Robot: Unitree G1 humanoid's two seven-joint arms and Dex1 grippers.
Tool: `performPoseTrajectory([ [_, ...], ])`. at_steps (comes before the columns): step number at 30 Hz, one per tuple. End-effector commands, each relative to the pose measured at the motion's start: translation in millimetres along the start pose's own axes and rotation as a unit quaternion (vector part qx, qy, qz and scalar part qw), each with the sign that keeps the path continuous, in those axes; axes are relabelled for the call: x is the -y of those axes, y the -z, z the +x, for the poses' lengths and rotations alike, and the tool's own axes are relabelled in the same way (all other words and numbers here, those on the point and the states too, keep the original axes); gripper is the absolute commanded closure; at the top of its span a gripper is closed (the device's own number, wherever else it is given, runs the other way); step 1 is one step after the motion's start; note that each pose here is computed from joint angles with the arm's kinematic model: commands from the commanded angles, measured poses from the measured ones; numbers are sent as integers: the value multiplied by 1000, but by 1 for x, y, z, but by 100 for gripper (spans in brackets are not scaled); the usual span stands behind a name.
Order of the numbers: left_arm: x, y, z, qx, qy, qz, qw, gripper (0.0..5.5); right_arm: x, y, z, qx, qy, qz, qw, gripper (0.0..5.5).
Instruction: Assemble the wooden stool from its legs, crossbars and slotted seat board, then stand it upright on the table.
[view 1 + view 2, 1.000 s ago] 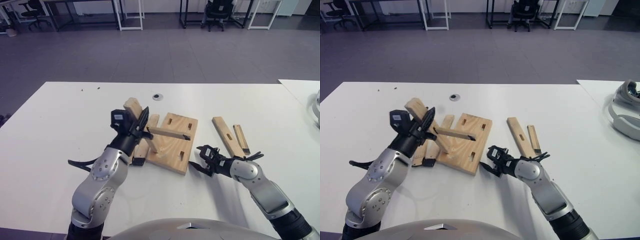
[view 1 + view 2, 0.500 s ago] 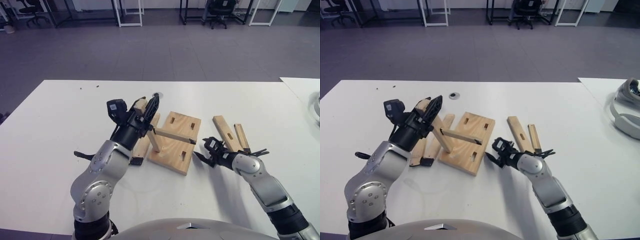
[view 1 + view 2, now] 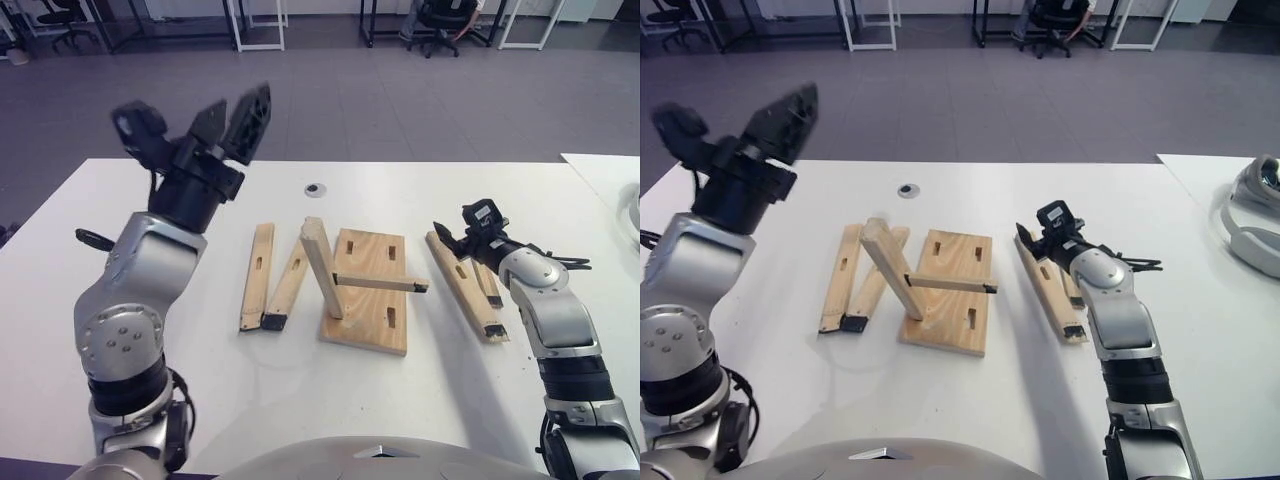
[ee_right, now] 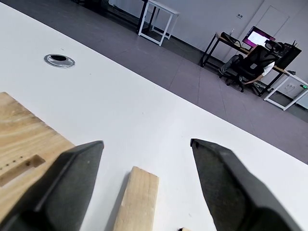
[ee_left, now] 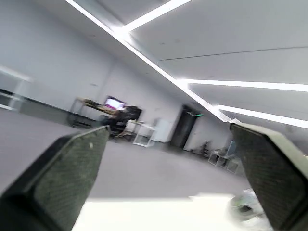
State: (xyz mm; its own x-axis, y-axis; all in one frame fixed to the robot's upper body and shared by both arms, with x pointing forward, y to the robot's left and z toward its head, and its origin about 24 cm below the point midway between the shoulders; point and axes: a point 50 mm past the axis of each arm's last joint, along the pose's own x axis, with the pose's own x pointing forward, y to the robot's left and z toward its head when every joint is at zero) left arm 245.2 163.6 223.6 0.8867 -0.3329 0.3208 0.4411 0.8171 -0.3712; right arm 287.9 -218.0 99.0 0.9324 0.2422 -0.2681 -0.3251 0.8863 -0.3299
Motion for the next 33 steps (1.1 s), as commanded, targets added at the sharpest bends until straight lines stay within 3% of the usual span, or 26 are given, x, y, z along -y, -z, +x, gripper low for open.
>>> performPoseTrajectory([
  [1, -33, 81, -20, -227, -25, 121, 966, 89, 4, 5, 2, -4, 21, 8, 1000, 212],
  [7, -47, 153, -51, -388, -13, 121, 913, 89, -3, 19, 3, -21, 32, 19, 999, 212],
  [12, -50, 170, -63, -444, -13, 142, 885, 89, -15, 25, 5, -23, 23, 24, 999, 212],
  [22, -57, 175, -72, -471, -22, 190, 861, 260, -18, 24, 8, -23, 16, 26, 999, 212],
  [24, -55, 174, -69, -456, -21, 183, 871, 299, -16, 18, 10, -14, 5, 59, 998, 212],
  [26, -49, 160, -51, -399, -19, 167, 901, 340, -13, 0, 16, 23, -30, 161, 986, 212],
  [30, -27, 100, 4, -242, 50, 202, 948, 343, -2, -58, 25, 132, -137, 318, 929, 212],
  [33, -10, 71, 29, -167, 144, 228, 949, 343, -11, -107, 32, 208, -227, 394, 866, 212],
])
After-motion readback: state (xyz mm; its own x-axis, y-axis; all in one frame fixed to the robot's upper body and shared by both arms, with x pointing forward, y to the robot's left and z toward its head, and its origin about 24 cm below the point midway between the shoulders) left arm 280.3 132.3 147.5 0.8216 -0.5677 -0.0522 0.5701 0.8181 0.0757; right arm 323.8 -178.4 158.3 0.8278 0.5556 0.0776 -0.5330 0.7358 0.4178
